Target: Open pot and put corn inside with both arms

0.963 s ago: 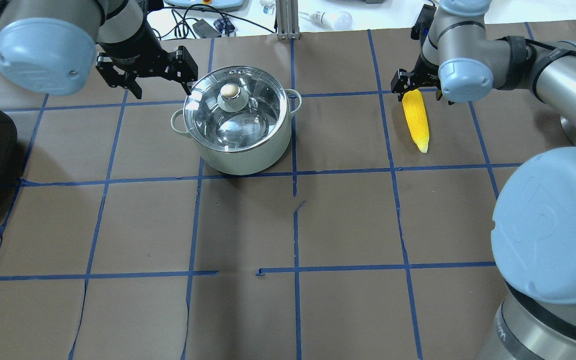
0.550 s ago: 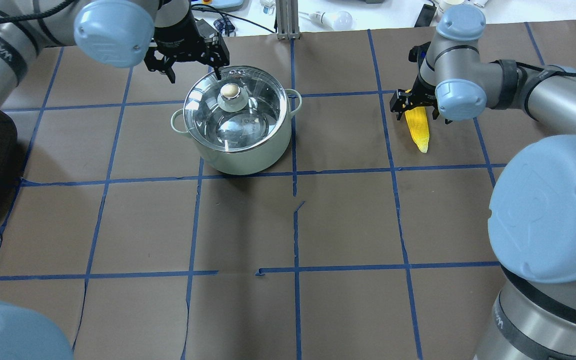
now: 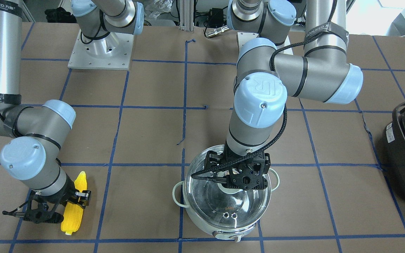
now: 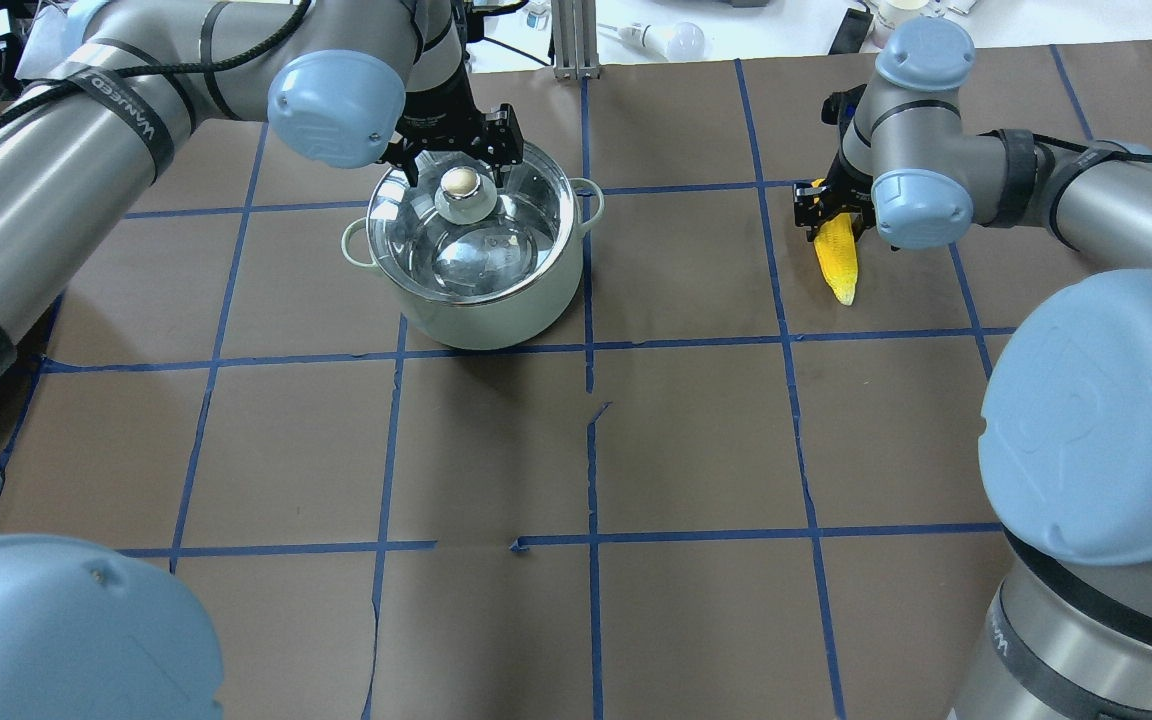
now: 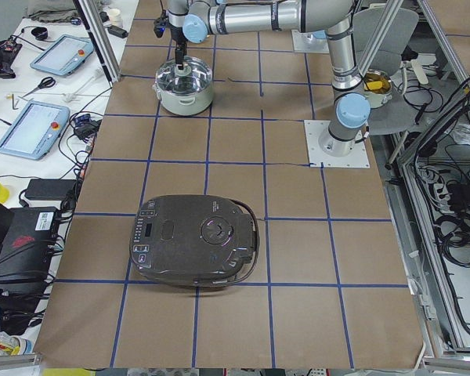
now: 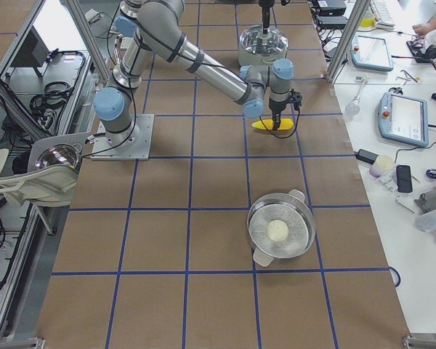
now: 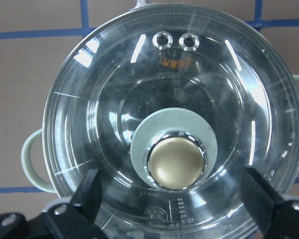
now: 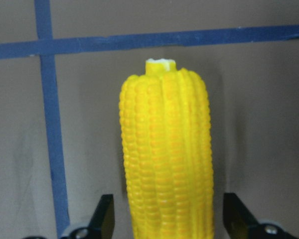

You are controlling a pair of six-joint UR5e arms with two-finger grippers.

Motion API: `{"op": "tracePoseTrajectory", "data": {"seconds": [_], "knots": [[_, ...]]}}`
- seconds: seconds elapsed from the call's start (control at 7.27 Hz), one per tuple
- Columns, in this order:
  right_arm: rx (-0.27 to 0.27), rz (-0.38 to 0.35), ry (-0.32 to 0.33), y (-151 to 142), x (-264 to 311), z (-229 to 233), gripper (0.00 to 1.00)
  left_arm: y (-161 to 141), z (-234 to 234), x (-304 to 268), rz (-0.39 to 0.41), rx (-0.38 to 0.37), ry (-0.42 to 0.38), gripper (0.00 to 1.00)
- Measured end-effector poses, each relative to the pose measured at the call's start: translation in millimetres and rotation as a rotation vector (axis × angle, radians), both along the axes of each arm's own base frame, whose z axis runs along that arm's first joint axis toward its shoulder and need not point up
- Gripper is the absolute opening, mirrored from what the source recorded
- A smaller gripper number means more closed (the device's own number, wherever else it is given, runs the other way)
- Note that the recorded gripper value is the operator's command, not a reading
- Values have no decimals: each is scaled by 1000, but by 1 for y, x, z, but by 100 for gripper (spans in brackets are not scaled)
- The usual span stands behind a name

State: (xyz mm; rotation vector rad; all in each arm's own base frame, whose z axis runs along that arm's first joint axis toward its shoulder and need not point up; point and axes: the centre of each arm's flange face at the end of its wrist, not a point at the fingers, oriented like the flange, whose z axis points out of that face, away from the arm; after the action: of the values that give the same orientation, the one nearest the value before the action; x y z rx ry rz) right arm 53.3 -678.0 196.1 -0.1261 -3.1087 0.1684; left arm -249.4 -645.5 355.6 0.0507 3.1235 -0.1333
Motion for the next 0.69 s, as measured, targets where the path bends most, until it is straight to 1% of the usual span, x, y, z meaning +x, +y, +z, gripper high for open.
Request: {"op": "tracePoseTrajectory", "data": {"seconds": [0.14,0.28,0.41,0.55,0.69], "knots": [[-16,-8,1,-4,-1,7,0,-1,-6,-1,32,-1,3,99],[-48,-14,5,-11,-2,23,0,-3,-11,-1,53,-7,7,78],[-100,-18,12,-21,-3,52,0,-5,-14,-2,65,-14,10,30],[-141,-23,16,-29,-2,91,0,-5,-15,-2,69,-18,12,4],[-161,-49,10,-31,2,126,0,-6,-14,-2,70,-22,13,0]]}}
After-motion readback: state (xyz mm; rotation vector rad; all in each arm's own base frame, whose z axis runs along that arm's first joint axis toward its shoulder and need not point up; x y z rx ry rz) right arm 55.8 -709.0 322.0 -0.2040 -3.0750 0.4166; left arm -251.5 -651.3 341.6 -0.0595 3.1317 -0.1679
